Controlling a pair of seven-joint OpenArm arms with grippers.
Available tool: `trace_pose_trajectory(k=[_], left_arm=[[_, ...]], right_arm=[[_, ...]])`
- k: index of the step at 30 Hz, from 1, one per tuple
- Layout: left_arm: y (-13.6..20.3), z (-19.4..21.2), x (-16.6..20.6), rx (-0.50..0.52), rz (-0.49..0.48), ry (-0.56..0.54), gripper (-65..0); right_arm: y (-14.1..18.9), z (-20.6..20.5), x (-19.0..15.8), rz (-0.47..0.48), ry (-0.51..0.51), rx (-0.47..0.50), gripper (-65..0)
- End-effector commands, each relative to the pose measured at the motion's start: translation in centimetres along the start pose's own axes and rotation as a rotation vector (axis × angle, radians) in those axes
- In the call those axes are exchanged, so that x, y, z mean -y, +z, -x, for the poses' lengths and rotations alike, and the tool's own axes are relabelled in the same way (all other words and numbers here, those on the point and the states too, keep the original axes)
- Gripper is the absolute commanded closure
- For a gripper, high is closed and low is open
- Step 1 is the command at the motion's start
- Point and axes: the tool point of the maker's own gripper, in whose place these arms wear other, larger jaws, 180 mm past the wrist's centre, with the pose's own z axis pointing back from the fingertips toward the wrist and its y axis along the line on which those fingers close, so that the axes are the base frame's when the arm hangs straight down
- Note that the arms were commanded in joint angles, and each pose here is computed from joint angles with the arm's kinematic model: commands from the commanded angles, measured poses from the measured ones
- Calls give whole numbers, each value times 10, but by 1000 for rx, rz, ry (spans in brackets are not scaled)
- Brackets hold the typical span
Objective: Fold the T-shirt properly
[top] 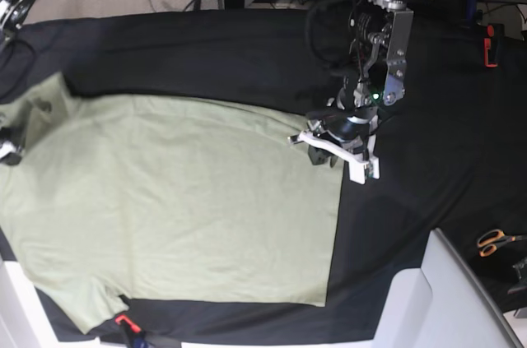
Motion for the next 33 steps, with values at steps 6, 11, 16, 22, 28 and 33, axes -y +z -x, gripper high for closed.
trace_pose_trajectory(k=[6,11,16,22,28,33], left_arm=[[-5,-36,7,80,20,-1,0],[-13,-46,9,88,20,-1,0],[-17,-54,10,96,21,0,0],[-17,-68,-11,162,-27,64,0],[-23,-66,-15,155,-40,70,0],[-29,-62,-17,142,-48,73,0]], right_arm=[[3,-45,2,-7,-8,145,-3],[2,-59,-2,-18,-17,205,-3],[-3,-68,-5,-34,-49,248,-3],[-3,-79,0,3,-81,281,-2],[-2,-90,6,44,-112,345,-2],[-6,-82,8,47,-132,323,-2]])
